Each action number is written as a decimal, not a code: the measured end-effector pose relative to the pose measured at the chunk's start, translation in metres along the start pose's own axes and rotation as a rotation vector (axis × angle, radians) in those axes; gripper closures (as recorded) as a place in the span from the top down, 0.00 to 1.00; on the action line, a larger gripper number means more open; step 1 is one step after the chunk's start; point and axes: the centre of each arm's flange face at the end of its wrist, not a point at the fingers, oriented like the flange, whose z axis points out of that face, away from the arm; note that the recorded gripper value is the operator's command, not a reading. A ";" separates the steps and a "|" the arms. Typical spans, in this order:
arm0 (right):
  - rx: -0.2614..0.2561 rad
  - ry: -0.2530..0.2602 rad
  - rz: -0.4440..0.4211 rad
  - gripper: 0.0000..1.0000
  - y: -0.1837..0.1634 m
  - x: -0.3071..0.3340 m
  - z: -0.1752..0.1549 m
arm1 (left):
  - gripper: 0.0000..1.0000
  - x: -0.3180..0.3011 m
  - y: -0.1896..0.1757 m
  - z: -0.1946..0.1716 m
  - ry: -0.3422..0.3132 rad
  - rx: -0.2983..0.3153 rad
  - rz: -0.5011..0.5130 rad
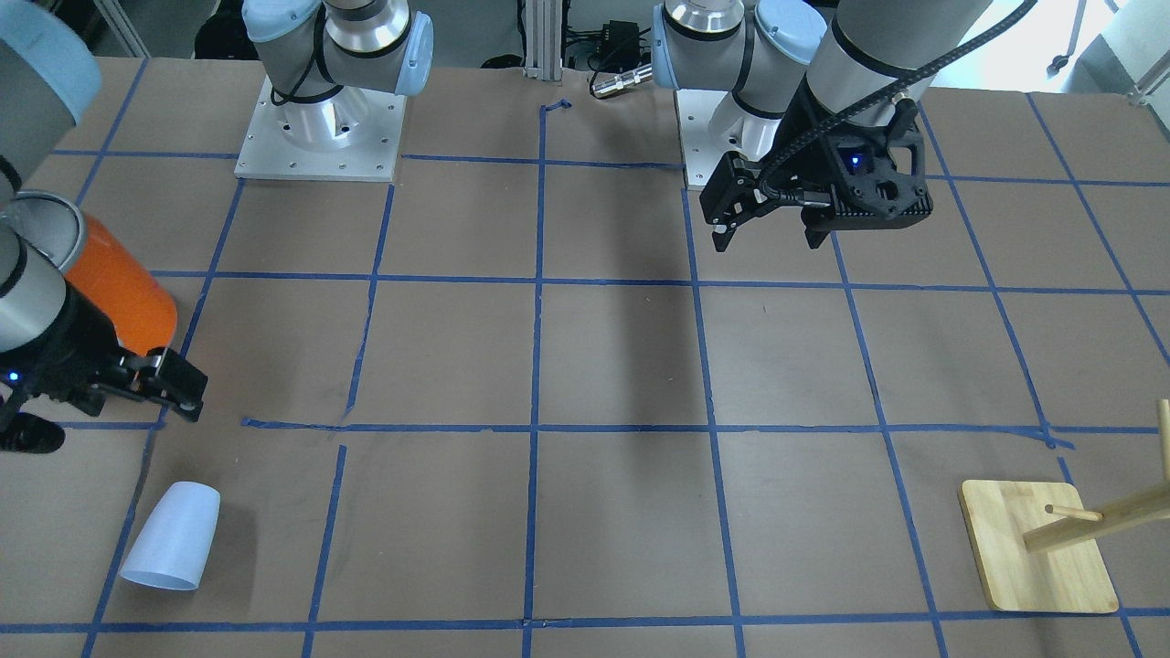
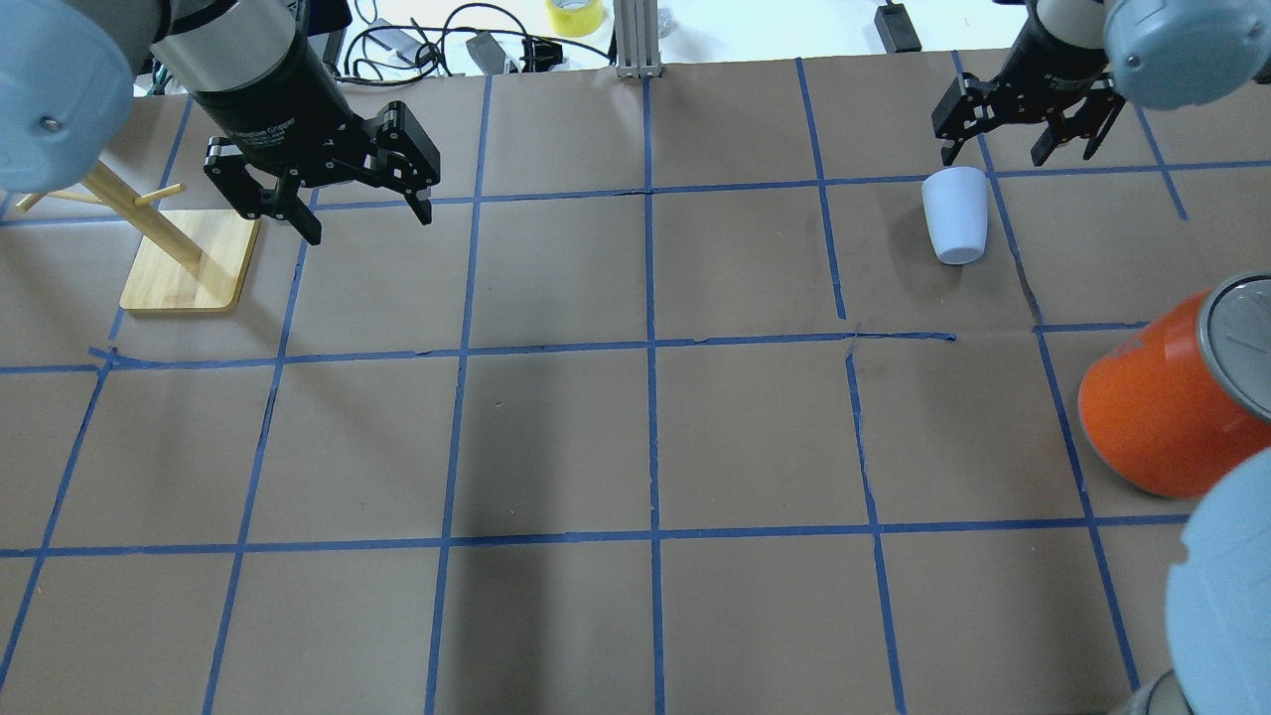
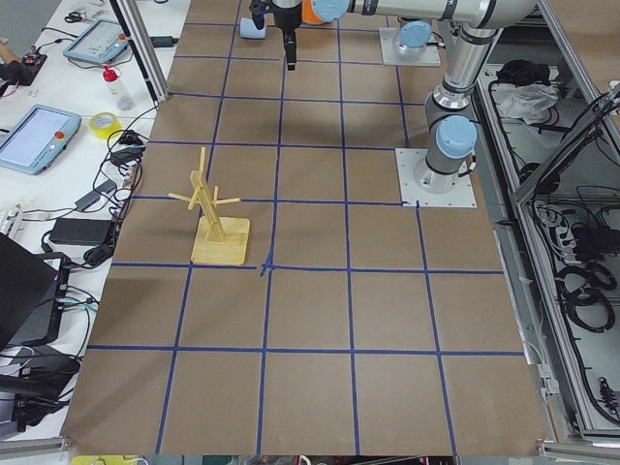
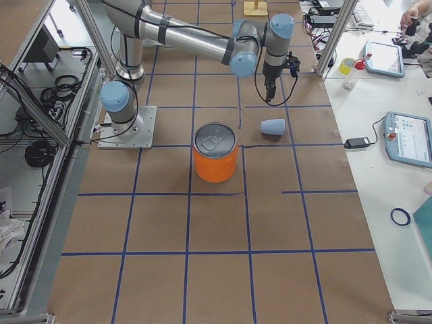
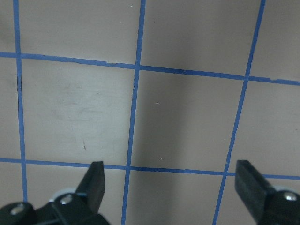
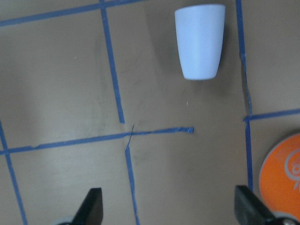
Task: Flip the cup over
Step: 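Lower the right gripper onto the light-blue cup and grasp it, then carry the cup with the right gripper toward the left gripper, then lay the cup on its side and open the right gripper, withdrawing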
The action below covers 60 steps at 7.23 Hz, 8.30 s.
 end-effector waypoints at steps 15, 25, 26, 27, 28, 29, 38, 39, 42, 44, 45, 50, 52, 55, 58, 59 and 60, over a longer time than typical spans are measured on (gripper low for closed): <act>0.036 0.090 -0.083 0.12 -0.050 -0.023 0.132 | 1.00 0.001 -0.001 0.002 0.001 -0.003 0.000; 0.242 0.118 -1.487 0.21 0.104 -0.438 0.134 | 1.00 0.001 -0.001 0.001 0.001 -0.002 0.000; 0.240 0.121 -1.541 0.24 0.116 -0.453 0.138 | 1.00 0.001 0.000 0.001 0.001 -0.001 0.000; 0.235 0.119 -1.570 0.30 0.125 -0.462 0.142 | 1.00 0.001 0.000 0.000 0.001 -0.001 0.000; 0.225 0.116 -1.583 0.39 0.131 -0.465 0.147 | 1.00 0.001 0.000 0.000 0.001 0.000 0.000; 0.209 0.111 -1.589 0.43 0.137 -0.465 0.154 | 1.00 0.001 0.000 0.000 0.002 0.000 0.000; 0.191 0.096 -1.636 0.58 0.145 -0.463 0.165 | 1.00 0.001 -0.001 0.001 0.001 -0.002 0.000; 0.192 0.096 -1.636 0.77 0.144 -0.464 0.165 | 1.00 0.001 -0.001 0.001 0.001 -0.001 0.000; 0.195 0.088 -1.629 1.00 0.143 -0.465 0.168 | 1.00 0.001 -0.001 0.001 0.002 0.000 0.000; 0.222 0.088 -1.622 1.00 0.139 -0.466 0.163 | 1.00 0.001 -0.001 0.000 0.002 0.001 0.000; 0.236 0.090 -1.617 1.00 0.137 -0.466 0.158 | 1.00 0.001 -0.001 0.000 0.002 0.001 0.000; 0.237 0.080 -1.441 1.00 0.130 -0.445 0.093 | 1.00 0.001 0.000 -0.001 0.002 0.003 0.000; 0.172 0.064 -1.192 1.00 0.107 -0.394 0.065 | 1.00 0.001 0.000 -0.001 0.002 0.003 0.001; 0.057 0.018 -0.560 1.00 0.054 -0.249 0.020 | 1.00 0.001 0.000 0.000 0.001 0.002 0.000; 0.013 -0.084 -0.061 1.00 0.055 -0.134 -0.053 | 1.00 0.001 -0.001 0.000 0.002 0.007 0.001; -0.005 -0.066 -0.018 1.00 0.071 -0.123 -0.077 | 1.00 0.001 -0.001 0.000 0.002 0.009 0.000; -0.023 -0.049 -0.002 1.00 0.085 -0.119 -0.093 | 1.00 0.000 -0.002 0.001 0.001 0.008 -0.001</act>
